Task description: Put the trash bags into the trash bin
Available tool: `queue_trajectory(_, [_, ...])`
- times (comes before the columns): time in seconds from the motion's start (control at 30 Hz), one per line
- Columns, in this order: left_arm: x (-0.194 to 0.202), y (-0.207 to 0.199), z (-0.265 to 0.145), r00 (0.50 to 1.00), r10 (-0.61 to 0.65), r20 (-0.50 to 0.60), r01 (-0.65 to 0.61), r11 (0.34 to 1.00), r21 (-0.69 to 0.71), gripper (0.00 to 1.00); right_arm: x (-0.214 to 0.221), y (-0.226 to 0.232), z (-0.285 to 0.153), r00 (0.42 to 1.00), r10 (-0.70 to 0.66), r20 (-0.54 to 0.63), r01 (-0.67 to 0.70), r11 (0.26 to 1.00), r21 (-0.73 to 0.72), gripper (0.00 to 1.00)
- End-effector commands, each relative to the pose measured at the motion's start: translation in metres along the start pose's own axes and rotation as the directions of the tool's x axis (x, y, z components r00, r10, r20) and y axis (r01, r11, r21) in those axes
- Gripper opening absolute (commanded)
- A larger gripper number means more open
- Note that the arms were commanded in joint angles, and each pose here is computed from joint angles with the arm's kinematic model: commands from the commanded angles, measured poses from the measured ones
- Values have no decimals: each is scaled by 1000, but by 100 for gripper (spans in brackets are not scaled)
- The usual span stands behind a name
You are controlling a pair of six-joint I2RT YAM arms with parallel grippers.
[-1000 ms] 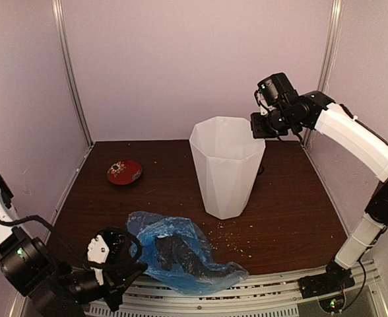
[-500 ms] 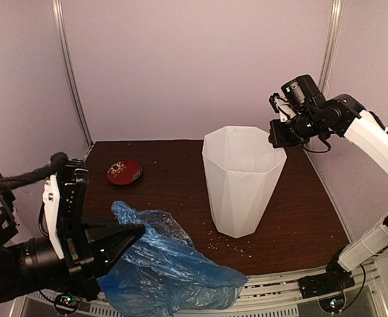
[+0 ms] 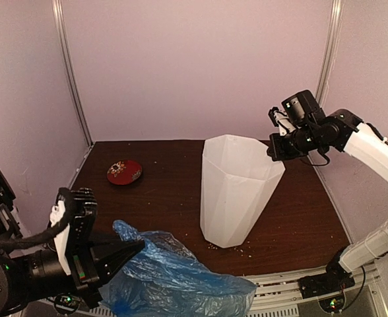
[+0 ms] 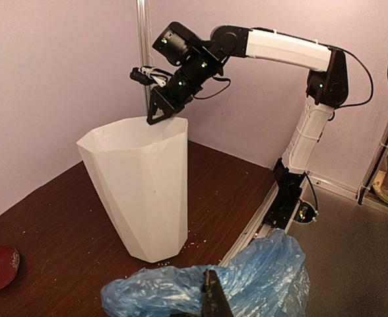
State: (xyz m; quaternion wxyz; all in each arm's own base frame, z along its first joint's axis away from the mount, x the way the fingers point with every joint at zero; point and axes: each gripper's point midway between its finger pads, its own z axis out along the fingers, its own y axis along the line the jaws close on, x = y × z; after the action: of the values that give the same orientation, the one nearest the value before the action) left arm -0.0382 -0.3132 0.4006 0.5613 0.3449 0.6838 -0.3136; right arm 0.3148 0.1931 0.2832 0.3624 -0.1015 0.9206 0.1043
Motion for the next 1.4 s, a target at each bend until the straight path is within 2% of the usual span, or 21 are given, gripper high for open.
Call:
queue_trajectory(0.0, [7,-1,-5,998,-51,-23,53,996,69,0,4,4,12,1000,12,-1,-12,1000,-20,14])
queue_trajectory(0.1, [17,-7,-8,998,-28,-62,36,990,139,0,-3,8,-1,999,22,28,-20,999,-49,33])
queue_trajectory(0.27, [42,-16,-15,991,9,-134,27,965,260,0,-34,2,-65,983,60,171,-48,996,-74,50])
queue_trajectory(0.4, [51,-22,-23,983,15,-181,49,938,344,0,-37,5,-124,958,96,269,-45,981,-188,52])
queue_trajectory(0.57, [79,-25,-31,957,8,-290,110,915,389,0,18,22,-154,937,118,328,38,901,-432,43])
queue_trajectory(0.67, [115,-8,-30,914,-18,-405,146,946,289,0,67,31,-135,953,49,299,115,853,-509,38])
queue_trajectory(0.8, [167,33,-29,849,-120,-515,176,983,61,0,120,42,-103,967,14,255,149,780,-608,36])
queue_trajectory(0.93, [195,53,-30,821,-202,-535,211,976,-44,0,114,47,-113,950,34,311,182,748,-638,36])
queue_trajectory(1.0, [206,59,-29,816,-221,-533,213,974,-78,0,115,47,-102,958,18,285,171,764,-622,35])
queue_trajectory(1.07, [215,68,-28,815,-237,-528,206,971,-119,0,128,52,-81,978,-17,208,146,767,-625,35])
queue_trajectory(1.13, [220,79,-28,818,-260,-514,201,965,-169,0,138,69,-77,982,-50,184,160,745,-648,35])
queue_trajectory(1.27, [216,107,-26,851,-317,-419,219,939,-265,0,150,117,-80,958,-110,264,261,710,-654,35])
queue_trajectory(1.37, [200,124,-24,875,-366,-317,281,917,-284,0,185,160,-68,935,-245,255,353,686,-636,36])
